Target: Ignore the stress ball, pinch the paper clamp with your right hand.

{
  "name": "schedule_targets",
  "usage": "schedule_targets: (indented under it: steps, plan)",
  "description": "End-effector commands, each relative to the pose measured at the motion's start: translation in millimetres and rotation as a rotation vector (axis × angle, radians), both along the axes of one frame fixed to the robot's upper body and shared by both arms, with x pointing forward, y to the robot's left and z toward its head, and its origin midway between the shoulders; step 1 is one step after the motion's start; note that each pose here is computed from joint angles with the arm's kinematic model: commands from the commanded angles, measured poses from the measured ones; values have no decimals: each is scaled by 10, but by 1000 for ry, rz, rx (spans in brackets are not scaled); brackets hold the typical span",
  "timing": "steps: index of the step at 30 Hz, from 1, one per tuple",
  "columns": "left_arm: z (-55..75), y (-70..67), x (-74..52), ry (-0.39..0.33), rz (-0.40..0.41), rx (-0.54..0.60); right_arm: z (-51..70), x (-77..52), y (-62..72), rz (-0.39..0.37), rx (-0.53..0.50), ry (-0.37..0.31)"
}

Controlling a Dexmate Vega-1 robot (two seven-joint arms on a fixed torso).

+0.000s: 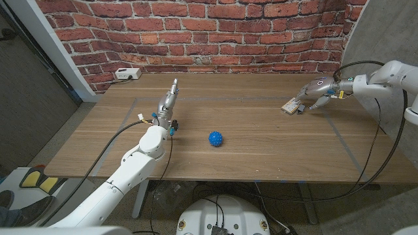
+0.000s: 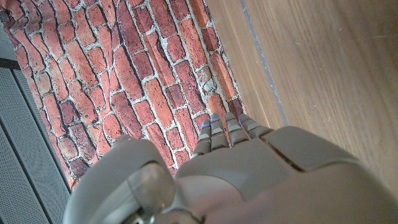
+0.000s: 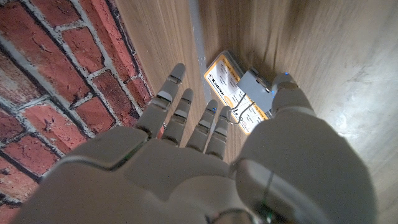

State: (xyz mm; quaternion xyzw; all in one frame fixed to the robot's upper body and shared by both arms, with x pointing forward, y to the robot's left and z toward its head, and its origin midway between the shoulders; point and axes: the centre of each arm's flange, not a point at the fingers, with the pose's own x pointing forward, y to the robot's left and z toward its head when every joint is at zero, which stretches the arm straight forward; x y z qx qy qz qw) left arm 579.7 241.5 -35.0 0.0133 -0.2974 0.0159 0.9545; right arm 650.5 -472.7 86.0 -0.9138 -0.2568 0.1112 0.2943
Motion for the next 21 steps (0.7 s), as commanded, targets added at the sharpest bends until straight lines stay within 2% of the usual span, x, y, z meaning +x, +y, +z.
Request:
schedule_targets:
  steps: [1, 9, 21]
  plan:
    - [-6, 7, 3, 1, -4, -4, 4, 0, -17, 0, 8, -16]
    - [-6, 11, 13, 3, -5, -3, 3, -25, -7, 33, 27, -38]
    - [16, 32, 38, 5, -11, 1, 0, -93, 68, 103, 44, -25]
